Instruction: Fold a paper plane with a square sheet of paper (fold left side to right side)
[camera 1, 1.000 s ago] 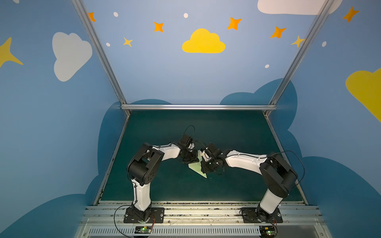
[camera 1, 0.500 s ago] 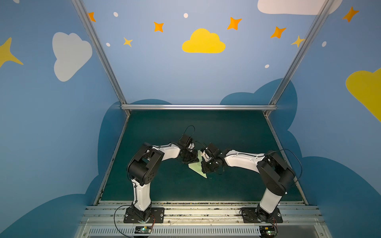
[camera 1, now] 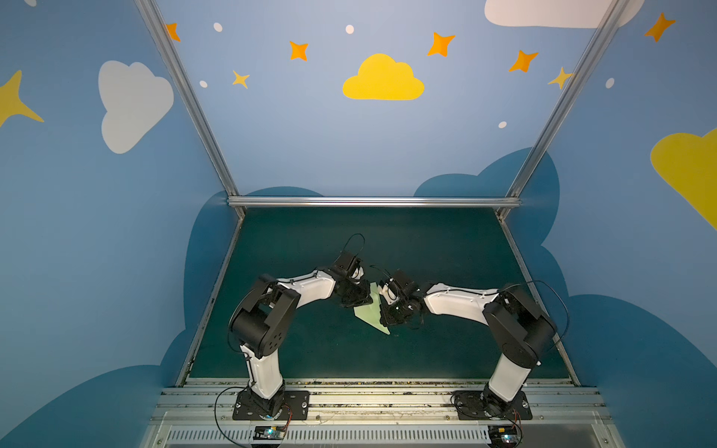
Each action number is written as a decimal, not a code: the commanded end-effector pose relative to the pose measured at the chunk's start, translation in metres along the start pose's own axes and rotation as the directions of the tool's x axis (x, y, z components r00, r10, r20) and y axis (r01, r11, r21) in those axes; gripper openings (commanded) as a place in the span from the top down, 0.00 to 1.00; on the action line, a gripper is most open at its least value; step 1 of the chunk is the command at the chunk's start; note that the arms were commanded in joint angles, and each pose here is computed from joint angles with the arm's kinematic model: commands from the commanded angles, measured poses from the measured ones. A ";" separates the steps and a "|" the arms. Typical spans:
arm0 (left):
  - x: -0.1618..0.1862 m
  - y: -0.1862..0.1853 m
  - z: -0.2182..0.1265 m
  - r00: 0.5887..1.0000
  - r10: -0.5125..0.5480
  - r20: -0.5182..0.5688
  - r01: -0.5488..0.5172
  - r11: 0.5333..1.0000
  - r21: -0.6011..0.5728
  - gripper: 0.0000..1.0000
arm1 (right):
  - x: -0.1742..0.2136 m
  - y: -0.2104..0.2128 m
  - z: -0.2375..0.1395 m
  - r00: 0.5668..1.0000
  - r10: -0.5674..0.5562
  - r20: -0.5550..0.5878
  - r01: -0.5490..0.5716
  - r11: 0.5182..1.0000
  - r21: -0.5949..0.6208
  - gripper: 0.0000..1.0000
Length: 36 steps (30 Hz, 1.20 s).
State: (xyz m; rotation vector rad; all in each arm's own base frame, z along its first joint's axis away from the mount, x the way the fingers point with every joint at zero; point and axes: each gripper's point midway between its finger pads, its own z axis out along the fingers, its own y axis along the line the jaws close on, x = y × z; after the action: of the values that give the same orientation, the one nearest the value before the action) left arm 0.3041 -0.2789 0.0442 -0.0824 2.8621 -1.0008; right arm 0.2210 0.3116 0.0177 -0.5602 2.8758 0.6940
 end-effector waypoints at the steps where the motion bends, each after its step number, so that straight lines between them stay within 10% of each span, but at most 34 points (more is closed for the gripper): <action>1: 0.018 -0.001 0.000 1.000 0.004 -0.028 -0.004 1.000 -0.006 0.96 | 0.024 -0.026 0.013 0.997 0.039 -0.067 -0.033 0.996 0.081 1.00; 36: -0.002 0.064 0.017 0.996 -0.090 0.002 0.090 0.988 -0.124 0.96 | 0.030 -0.030 0.017 0.996 0.037 -0.085 -0.029 0.996 0.088 1.00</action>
State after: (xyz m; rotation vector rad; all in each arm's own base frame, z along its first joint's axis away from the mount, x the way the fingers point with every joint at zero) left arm 0.2986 -0.2684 0.0155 -0.1402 2.9044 -0.9896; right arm 0.2206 0.3117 0.0174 -0.5563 2.8731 0.7153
